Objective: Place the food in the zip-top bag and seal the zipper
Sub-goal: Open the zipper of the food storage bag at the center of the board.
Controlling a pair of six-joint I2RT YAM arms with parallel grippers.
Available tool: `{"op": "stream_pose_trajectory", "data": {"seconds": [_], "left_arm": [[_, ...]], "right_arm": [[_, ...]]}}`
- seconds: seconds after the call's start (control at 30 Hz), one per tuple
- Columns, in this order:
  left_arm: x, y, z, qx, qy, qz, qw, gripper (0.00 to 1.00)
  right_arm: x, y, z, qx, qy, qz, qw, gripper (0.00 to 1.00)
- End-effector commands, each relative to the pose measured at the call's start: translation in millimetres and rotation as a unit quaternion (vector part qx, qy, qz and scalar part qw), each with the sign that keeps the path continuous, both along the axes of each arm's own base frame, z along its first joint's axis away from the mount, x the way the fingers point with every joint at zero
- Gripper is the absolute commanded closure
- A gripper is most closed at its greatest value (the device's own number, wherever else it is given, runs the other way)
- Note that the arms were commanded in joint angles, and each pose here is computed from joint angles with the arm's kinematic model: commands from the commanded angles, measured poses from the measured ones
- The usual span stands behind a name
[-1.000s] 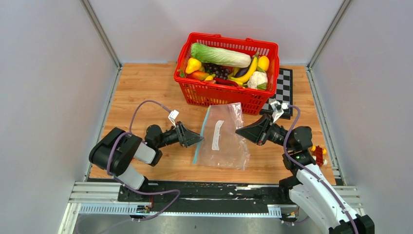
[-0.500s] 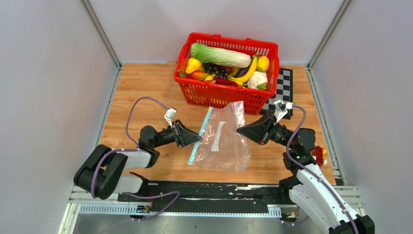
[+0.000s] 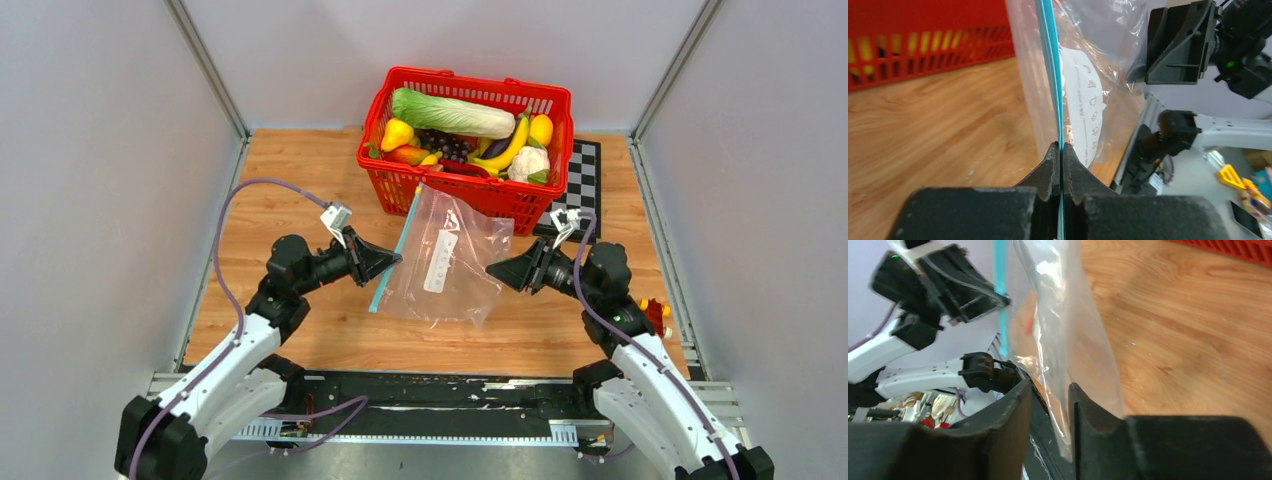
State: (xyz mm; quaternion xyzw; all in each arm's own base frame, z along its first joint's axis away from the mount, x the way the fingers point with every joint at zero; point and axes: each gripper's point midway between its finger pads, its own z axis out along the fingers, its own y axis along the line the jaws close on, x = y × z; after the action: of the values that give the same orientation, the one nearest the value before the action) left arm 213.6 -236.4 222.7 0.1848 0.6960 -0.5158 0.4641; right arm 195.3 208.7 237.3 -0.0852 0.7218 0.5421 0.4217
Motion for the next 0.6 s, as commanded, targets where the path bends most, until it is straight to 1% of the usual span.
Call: {"op": "stream_pose_trajectory", "data": {"seconds": [0.0, 0.07, 0.1, 0.17, 0.23, 0.3, 0.4, 0.47, 0.57], "left_arm": [[9.9, 24.6, -23.5, 0.097, 0.006, 0.068, 0.993, 1.0], [13.3, 30.0, -24.3, 0.12, 0.012, 0.085, 0.989, 1.0], [12.2, 33.5, -29.0, 0.141, 0.02, 0.092, 0.986, 1.0], [14.7, 37.4, -26.3, 0.163, 0.015, 0.11, 0.98, 1.0], [16.7, 37.3, -17.0, 0.167, 0.009, 0.125, 0.978, 1.0], [14.3, 32.7, -9.3, 0.174, -0.003, 0.127, 0.977, 1.0], [11.5, 27.9, -1.2, 0.202, -0.026, 0.132, 0.97, 1.0], [10.4, 25.9, 1.6, 0.223, -0.031, 0.134, 0.965, 1.0], [6.8, 16.8, 5.5, 0.24, -0.041, 0.127, 0.961, 1.0]], "right_arm": [[11.4, -12.8, -9.6, -0.076, 0.023, -0.036, 0.996, 0.56], [16.8, -17.1, -6.0, -0.089, 0.031, -0.056, 0.994, 0.42], [22.3, -22.0, -3.6, -0.097, 0.033, -0.078, 0.992, 0.37], [26.4, -25.7, 4.3, -0.11, 0.024, -0.094, 0.989, 0.32], [34.2, -35.2, 5.8, -0.129, 0.036, -0.131, 0.982, 0.28], [35.4, -30.5, 14.2, -0.123, 0.035, -0.124, 0.984, 0.27], [37.5, -16.8, 26.0, -0.112, 0.034, -0.112, 0.987, 0.26], [34.7, 4.4, 36.0, -0.104, 0.025, -0.081, 0.991, 0.27], [31.5, 41.8, 41.3, -0.12, 0.013, -0.046, 0.992, 0.3]]}}
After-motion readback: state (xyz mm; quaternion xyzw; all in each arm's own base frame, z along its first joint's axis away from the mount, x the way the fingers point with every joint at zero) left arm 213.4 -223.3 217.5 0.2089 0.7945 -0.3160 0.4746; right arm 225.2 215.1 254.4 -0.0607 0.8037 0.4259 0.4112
